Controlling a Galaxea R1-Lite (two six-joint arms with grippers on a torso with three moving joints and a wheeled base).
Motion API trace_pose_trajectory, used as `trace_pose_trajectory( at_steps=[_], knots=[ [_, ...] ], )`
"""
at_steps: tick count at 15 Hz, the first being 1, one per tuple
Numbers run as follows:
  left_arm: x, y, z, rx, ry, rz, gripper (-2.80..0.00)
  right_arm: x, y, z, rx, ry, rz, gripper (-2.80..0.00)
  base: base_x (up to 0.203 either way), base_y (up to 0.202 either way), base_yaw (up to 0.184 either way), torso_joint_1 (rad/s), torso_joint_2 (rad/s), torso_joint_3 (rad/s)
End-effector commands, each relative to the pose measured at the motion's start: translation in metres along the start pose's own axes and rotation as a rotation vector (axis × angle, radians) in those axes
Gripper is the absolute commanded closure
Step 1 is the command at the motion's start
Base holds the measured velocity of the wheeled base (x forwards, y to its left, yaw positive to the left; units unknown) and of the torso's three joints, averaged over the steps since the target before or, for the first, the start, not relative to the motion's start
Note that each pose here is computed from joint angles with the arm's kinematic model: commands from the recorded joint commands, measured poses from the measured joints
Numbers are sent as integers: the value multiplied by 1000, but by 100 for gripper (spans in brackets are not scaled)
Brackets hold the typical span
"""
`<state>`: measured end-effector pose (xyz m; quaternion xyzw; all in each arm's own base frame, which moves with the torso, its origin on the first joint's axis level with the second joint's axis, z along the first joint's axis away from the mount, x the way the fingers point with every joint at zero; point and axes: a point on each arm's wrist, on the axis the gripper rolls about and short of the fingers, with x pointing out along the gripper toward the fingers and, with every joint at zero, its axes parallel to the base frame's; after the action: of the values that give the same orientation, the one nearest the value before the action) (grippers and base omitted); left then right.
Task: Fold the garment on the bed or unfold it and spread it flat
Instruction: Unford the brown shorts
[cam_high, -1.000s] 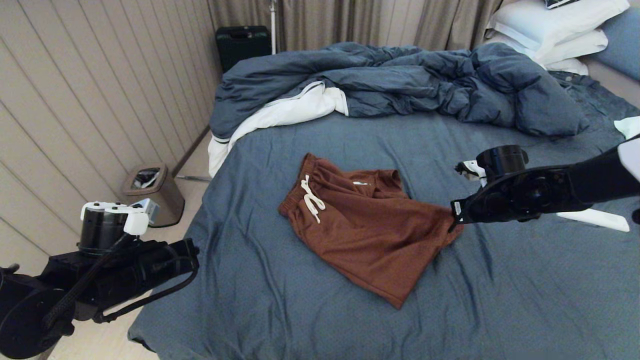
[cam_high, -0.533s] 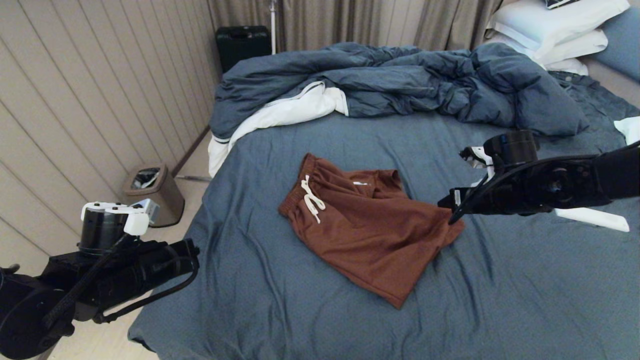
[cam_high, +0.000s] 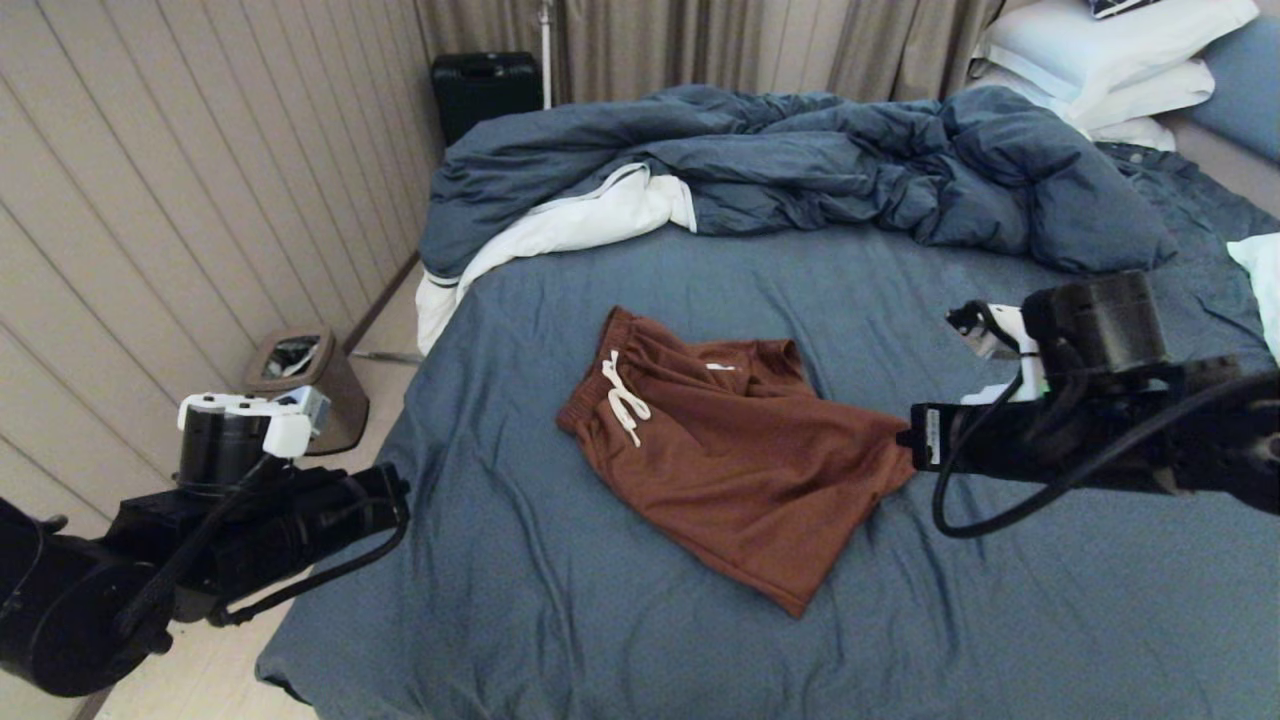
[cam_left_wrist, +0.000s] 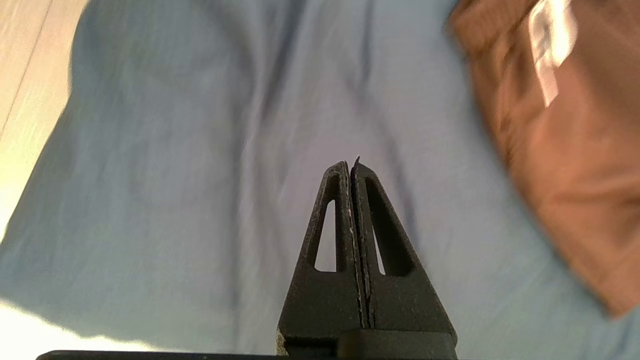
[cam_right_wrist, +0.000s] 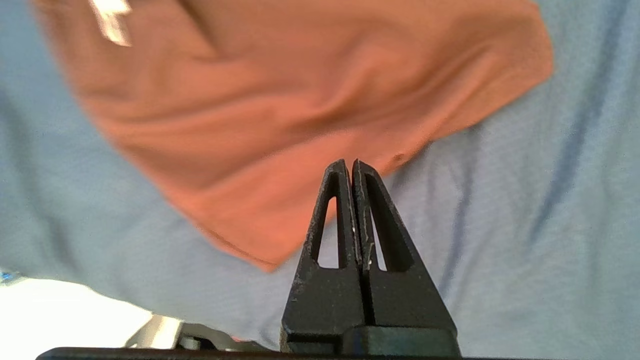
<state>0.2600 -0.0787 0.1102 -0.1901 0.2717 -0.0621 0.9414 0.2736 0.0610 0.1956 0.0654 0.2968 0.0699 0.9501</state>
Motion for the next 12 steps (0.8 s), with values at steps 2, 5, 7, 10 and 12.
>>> trace_pose_trajectory(
  at_steps=[2, 5, 7, 10, 12],
  knots=[
    [20, -18, 4, 19, -5, -44, 0, -26, 0, -17, 14, -43, 88, 0, 0, 0, 0, 0, 0, 0],
    [38, -50, 14, 48, -8, -113, 0, -21, 3, -34, 1, -2, 121, 0, 0, 0, 0, 0, 0, 0],
    [41, -74, 14, 80, 10, -162, 0, -12, 5, -41, -10, 13, 129, 0, 0, 0, 0, 0, 0, 0],
    [73, -94, 2, 122, 59, -177, -280, 4, 4, -51, -17, 9, 128, 0, 0, 0, 0, 0, 0, 0],
    [97, -103, -11, 167, 83, -183, -280, 6, 4, -52, -18, -10, 131, 0, 0, 0, 0, 0, 0, 0]
  ],
)
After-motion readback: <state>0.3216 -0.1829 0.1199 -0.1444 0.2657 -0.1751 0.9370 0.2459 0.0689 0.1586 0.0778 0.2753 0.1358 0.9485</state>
